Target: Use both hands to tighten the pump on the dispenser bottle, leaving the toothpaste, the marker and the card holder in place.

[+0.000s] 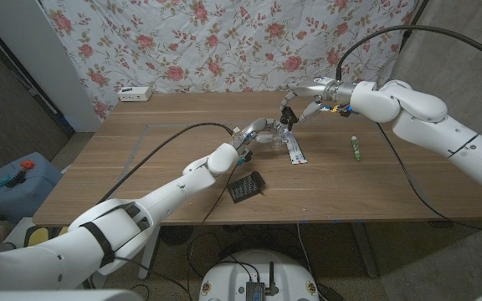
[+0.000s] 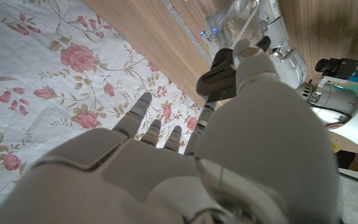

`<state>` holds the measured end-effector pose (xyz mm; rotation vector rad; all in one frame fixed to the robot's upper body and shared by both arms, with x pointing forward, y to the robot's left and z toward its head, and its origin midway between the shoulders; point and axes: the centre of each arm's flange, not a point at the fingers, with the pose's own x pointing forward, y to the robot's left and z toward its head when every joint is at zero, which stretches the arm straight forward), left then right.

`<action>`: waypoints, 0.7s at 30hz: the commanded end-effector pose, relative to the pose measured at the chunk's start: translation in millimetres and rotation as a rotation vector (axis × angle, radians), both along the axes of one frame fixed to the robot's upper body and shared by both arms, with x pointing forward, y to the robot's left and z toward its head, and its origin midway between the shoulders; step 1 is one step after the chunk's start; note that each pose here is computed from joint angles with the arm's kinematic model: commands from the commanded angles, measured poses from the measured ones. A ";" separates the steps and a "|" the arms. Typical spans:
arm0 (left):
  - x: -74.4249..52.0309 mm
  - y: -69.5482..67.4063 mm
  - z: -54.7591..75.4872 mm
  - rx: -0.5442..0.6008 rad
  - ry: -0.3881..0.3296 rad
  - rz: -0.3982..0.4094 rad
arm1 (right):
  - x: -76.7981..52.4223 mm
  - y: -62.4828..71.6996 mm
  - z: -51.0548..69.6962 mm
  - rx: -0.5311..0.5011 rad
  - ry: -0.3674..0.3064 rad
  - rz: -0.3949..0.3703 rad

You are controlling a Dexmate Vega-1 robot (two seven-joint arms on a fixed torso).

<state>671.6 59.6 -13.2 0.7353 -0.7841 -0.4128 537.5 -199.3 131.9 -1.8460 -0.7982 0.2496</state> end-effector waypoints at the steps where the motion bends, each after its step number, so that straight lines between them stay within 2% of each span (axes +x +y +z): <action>1: 1.3 -0.1 -0.2 -0.001 0.002 -0.002 | 1.3 0.6 3.3 0.007 0.027 -0.014; 21: 4.5 -2.6 2.0 0.003 0.002 -0.009 | 5.0 1.6 2.5 0.058 0.092 -0.035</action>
